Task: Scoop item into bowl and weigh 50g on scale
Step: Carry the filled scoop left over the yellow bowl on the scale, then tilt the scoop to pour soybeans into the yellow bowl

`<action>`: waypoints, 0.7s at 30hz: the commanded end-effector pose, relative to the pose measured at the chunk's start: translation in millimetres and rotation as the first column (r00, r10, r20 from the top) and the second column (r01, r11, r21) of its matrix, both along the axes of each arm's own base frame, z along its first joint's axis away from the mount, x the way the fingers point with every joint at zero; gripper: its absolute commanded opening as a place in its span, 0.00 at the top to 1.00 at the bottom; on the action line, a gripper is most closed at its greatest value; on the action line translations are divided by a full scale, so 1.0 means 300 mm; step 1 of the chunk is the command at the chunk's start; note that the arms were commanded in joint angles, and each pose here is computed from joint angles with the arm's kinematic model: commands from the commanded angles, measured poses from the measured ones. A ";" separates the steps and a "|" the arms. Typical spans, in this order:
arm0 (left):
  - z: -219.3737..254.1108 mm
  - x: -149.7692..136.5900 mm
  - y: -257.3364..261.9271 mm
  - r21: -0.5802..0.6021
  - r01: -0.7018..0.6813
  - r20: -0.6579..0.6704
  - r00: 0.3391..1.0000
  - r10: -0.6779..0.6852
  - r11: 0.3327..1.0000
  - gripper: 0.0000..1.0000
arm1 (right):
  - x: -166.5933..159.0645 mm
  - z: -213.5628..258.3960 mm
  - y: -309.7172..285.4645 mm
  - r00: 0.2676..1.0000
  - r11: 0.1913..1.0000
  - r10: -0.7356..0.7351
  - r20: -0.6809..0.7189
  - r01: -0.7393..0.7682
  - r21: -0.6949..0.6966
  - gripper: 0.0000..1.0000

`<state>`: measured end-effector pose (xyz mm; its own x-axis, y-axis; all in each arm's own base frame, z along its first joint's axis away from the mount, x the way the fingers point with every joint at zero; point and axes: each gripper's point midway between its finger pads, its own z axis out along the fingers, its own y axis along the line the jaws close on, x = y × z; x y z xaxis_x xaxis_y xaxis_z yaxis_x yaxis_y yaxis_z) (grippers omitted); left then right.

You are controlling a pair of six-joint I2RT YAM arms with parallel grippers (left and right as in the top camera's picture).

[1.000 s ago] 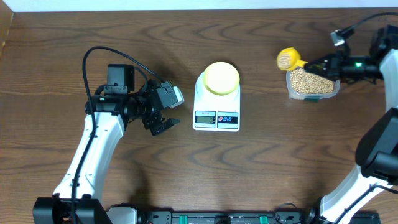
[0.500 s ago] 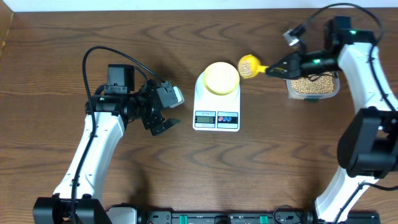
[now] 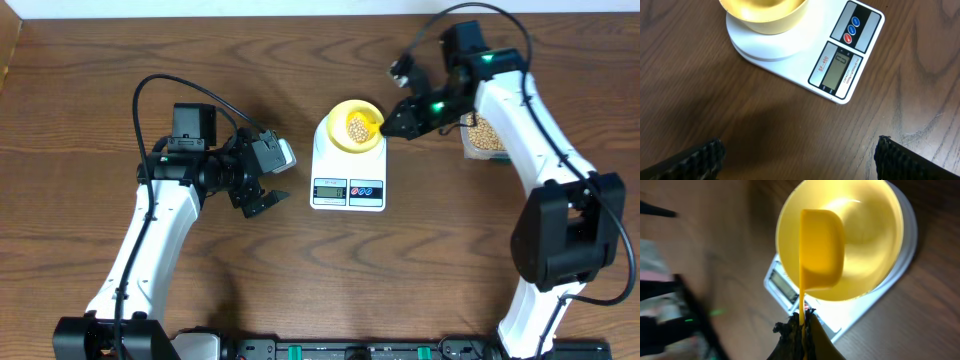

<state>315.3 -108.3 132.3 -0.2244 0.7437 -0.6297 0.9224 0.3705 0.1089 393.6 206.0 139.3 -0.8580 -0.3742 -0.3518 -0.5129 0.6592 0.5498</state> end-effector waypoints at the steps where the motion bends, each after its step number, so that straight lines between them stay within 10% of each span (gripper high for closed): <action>1: 0.019 -0.003 -0.004 -0.018 -0.003 0.006 1.000 0.003 1.000 0.03 | 0.044 0.002 0.010 0.995 0.986 -0.006 0.099 0.022 -0.164 0.99; 21: 0.019 -0.003 -0.004 -0.018 -0.003 0.006 1.000 0.003 1.000 0.02 | 0.040 0.107 0.093 0.895 0.812 0.133 0.426 0.148 -0.564 0.99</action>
<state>315.3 -108.3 132.3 -0.2244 0.7437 -0.6297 0.9224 0.3705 0.1089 398.7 237.5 143.7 -0.6956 -0.6237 -0.3566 -0.6339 0.7664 -0.1040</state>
